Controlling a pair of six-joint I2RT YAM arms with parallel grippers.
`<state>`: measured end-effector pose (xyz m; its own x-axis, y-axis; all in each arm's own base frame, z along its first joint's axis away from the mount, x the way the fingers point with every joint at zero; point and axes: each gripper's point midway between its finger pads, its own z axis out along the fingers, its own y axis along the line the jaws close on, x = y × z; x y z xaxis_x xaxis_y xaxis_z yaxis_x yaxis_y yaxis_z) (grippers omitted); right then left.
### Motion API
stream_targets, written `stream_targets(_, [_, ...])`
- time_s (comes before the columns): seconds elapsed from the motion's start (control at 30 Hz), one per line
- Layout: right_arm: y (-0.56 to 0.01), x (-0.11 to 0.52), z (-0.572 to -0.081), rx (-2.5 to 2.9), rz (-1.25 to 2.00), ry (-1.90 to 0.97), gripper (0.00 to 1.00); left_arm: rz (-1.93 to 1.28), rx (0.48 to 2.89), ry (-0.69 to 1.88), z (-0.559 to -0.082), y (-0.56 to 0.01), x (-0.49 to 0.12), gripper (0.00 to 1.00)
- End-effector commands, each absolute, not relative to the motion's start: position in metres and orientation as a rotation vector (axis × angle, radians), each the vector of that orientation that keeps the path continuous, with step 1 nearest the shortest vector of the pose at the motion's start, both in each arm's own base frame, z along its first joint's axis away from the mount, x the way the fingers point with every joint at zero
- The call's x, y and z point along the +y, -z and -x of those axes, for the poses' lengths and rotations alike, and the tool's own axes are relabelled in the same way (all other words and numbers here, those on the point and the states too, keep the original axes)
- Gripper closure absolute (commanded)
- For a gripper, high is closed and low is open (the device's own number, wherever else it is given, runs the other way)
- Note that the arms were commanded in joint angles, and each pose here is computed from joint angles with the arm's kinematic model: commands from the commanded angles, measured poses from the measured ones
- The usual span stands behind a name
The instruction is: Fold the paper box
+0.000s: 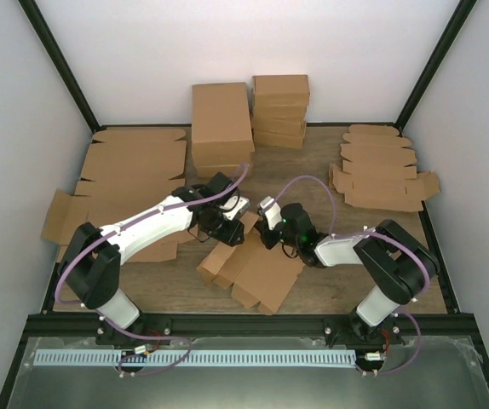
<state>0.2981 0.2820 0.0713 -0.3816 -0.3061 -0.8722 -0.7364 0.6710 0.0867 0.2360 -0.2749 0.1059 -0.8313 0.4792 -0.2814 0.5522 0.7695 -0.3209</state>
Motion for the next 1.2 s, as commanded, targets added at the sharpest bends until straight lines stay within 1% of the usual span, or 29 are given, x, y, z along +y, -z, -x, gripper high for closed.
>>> stream_targets(0.0, [-0.092, 0.295, -0.314, 1.9, 0.789, -0.588, 0.97, -0.837, 2.731, 0.66, -0.234, -0.119, -0.282, 0.54])
stream_targets(0.03, [-0.091, 0.296, -0.314, 1.904, 0.79, -0.592, 0.99, -0.834, 2.726, 0.669, -0.234, -0.121, -0.283, 0.54])
stream_targets(0.07, [-0.092, 0.297, -0.313, 1.905, 0.79, -0.599, 0.99, -0.828, 2.714, 0.678, -0.235, -0.125, -0.284, 0.53])
stream_targets(0.1, [-0.093, 0.297, -0.312, 1.908, 0.785, -0.608, 0.99, -0.821, 2.7, 0.682, -0.236, -0.13, -0.284, 0.48])
stream_targets(0.17, [-0.096, 0.296, -0.311, 1.913, 0.766, -0.628, 0.99, -0.809, 2.648, 0.701, -0.238, -0.147, -0.285, 0.34])
stream_targets(0.27, [-0.1, 0.295, -0.31, 1.938, 0.721, -0.657, 0.99, -0.779, 2.545, 0.696, -0.244, -0.186, -0.282, 0.1])
stream_targets(0.33, [-0.105, 0.295, -0.31, 1.962, 0.673, -0.699, 0.99, -0.743, 2.475, 0.673, -0.247, -0.216, -0.275, 0.02])
stream_targets(0.37, [-0.108, 0.295, -0.311, 1.973, 0.638, -0.714, 0.99, -0.718, 2.444, 0.657, -0.249, -0.231, -0.271, 0.0])
stream_targets(0.5, [-0.123, 0.284, -0.319, 2.009, 0.433, -0.755, 0.99, -0.573, 2.324, 0.617, -0.251, -0.286, -0.248, 0.0])
stream_targets(0.6, [-0.132, 0.269, -0.33, 2.036, 0.219, -0.738, 0.99, -0.408, 2.274, 0.639, -0.247, -0.319, -0.23, 0.0])
stream_targets(0.67, [-0.136, 0.252, -0.337, 2.044, 0.048, -0.704, 0.99, -0.326, 2.23, 0.735, -0.235, -0.341, -0.224, 0.0])
stream_targets(0.77, [-0.145, 0.226, -0.342, 2.02, -0.166, -0.654, 0.99, -0.265, 2.182, 0.893, -0.217, -0.358, -0.223, 0.0])
stream_targets(0.87, [-0.16, 0.219, -0.341, 1.961, -0.206, -0.67, 0.99, -0.211, 2.178, 0.959, -0.205, -0.359, -0.216, 0.0])
stream_targets(1.03, [-0.176, 0.209, -0.337, 1.906, -0.31, -0.728, 0.99, -0.19, 2.257, 0.987, -0.192, -0.328, -0.213, 0.0])
stream_targets(1.17, [-0.189, 0.202, -0.329, 1.835, -0.355, -0.799, 0.99, -0.175, 2.284, 1.078, -0.181, -0.309, -0.218, 0.0])
